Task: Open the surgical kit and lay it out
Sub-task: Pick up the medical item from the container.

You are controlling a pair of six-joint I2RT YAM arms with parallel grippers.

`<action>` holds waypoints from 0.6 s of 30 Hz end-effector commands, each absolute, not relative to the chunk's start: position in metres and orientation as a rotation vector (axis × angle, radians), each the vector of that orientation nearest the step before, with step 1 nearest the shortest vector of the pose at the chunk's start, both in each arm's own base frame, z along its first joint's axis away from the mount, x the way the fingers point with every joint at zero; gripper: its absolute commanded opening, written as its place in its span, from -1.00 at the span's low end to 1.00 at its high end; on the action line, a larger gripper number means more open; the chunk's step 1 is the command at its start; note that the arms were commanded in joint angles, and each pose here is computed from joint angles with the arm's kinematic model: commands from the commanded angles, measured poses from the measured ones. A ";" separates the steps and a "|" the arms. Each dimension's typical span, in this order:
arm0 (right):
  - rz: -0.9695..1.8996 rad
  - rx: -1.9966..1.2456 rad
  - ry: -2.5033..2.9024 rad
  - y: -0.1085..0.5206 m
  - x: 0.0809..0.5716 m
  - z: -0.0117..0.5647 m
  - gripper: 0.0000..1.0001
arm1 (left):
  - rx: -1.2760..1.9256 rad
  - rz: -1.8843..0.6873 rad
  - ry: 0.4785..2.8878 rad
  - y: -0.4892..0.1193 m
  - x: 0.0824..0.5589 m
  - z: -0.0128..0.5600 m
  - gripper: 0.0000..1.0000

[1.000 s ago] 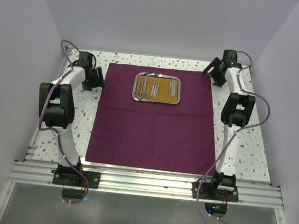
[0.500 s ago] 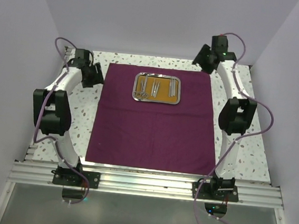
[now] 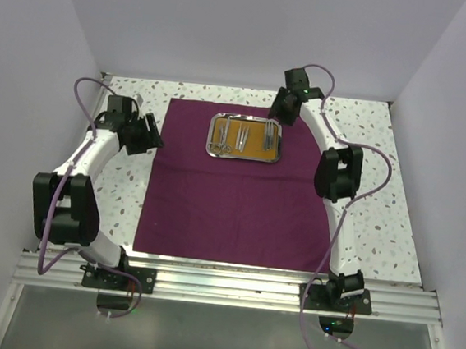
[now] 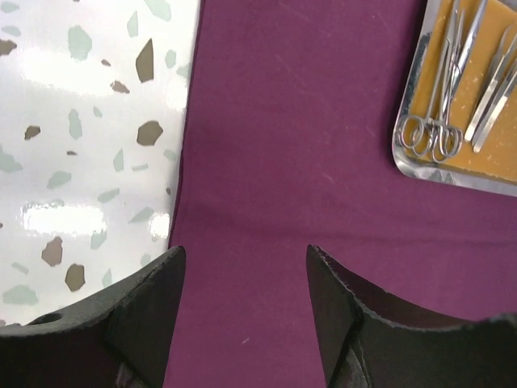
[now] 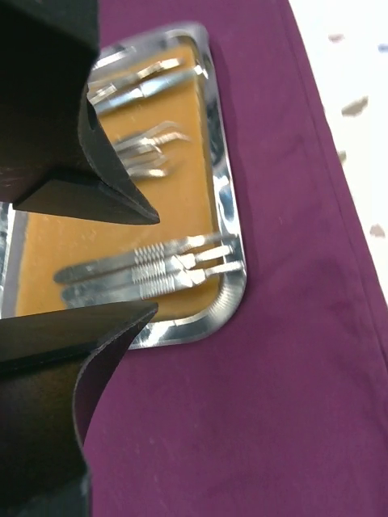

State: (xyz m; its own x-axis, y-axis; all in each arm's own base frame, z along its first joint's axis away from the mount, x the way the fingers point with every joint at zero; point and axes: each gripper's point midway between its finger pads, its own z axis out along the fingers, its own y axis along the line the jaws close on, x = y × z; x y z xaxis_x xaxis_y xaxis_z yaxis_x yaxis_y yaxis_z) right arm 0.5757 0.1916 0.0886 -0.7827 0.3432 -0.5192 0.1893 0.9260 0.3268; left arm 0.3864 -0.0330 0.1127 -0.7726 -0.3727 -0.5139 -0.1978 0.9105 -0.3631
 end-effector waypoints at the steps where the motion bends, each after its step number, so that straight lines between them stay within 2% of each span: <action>1: 0.278 0.428 2.424 0.176 0.589 0.105 -0.08 | -0.381 -0.425 2.388 -0.038 0.385 0.132 0.30; 8: 0.235 0.424 2.472 0.180 0.584 0.079 -0.18 | -0.378 -0.417 2.420 -0.038 0.366 0.120 0.30; 18: 0.222 0.388 2.480 0.193 0.583 0.069 -0.27 | -0.376 -0.403 2.438 -0.036 0.359 0.109 0.30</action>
